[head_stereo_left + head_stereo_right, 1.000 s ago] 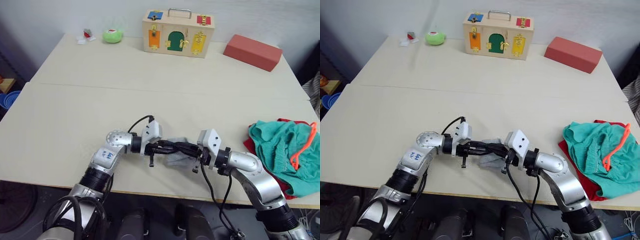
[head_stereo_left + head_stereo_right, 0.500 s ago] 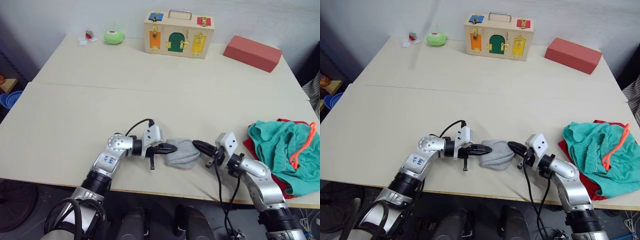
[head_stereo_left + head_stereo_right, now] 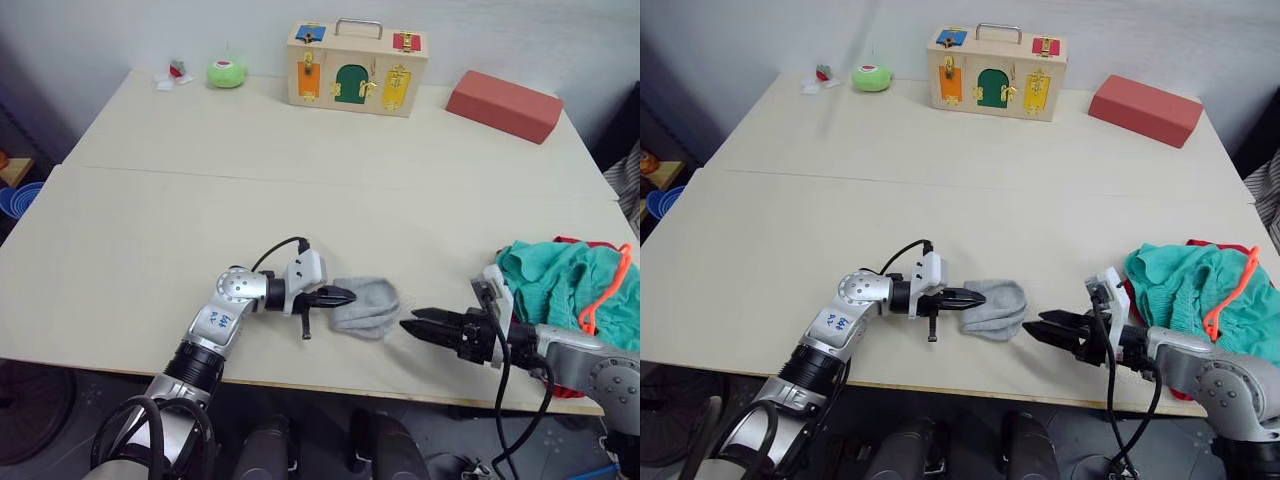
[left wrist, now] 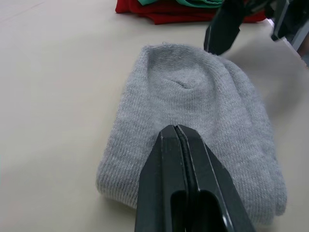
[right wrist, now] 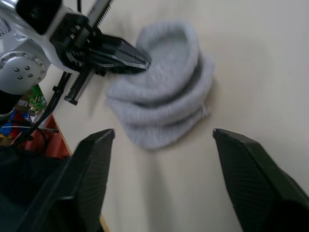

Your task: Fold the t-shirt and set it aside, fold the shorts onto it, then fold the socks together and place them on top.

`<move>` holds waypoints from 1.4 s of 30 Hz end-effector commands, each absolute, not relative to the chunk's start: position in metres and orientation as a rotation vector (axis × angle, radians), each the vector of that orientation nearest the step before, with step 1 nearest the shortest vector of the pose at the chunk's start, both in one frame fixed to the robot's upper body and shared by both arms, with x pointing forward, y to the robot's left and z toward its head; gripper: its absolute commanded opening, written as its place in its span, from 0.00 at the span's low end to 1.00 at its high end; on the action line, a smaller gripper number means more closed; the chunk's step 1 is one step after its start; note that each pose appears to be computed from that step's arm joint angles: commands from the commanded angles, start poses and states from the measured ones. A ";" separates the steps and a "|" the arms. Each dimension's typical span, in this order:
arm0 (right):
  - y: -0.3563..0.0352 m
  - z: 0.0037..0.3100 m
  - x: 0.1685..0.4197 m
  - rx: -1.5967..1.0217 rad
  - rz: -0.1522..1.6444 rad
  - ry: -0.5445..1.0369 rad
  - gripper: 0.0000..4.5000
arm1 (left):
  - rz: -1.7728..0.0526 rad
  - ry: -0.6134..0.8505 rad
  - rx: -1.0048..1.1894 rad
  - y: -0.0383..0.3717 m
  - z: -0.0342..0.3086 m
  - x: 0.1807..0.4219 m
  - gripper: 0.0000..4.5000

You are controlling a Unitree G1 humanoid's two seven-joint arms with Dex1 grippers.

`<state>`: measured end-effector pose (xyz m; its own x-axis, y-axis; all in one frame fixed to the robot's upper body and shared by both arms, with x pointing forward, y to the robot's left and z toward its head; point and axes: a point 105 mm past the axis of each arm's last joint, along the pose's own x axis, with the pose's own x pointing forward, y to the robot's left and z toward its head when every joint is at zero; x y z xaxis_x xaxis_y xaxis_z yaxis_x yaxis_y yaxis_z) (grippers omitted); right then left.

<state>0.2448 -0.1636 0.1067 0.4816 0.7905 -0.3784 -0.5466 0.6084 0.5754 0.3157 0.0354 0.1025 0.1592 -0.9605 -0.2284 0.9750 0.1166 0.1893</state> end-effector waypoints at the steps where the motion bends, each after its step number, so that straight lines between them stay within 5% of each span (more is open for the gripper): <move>1: -0.152 0.106 0.236 0.540 0.872 0.769 0.89 | -1.419 0.058 0.329 0.036 0.100 0.314 0.00; 15: -0.107 0.102 0.271 0.892 0.733 0.774 0.89 | -1.430 0.071 0.334 0.038 0.098 0.310 0.00; 18: -0.106 0.096 0.278 0.878 0.703 0.773 0.77 | -1.429 0.067 0.331 0.036 0.098 0.310 0.00; 25: -0.104 0.099 0.276 0.859 0.738 0.768 0.23 | -1.409 0.053 0.333 0.039 0.097 0.310 0.00; 29: -0.109 0.114 0.267 0.771 0.808 0.693 0.02 | -1.423 -0.004 0.257 0.046 0.107 0.303 0.00; 37: -0.179 0.193 0.215 0.556 0.963 0.396 0.02 | -1.496 -0.118 0.029 0.073 0.165 0.280 0.46; 42: -0.265 0.214 0.205 0.366 0.772 0.461 0.02 | -1.505 -0.169 -0.044 0.077 0.190 0.268 0.79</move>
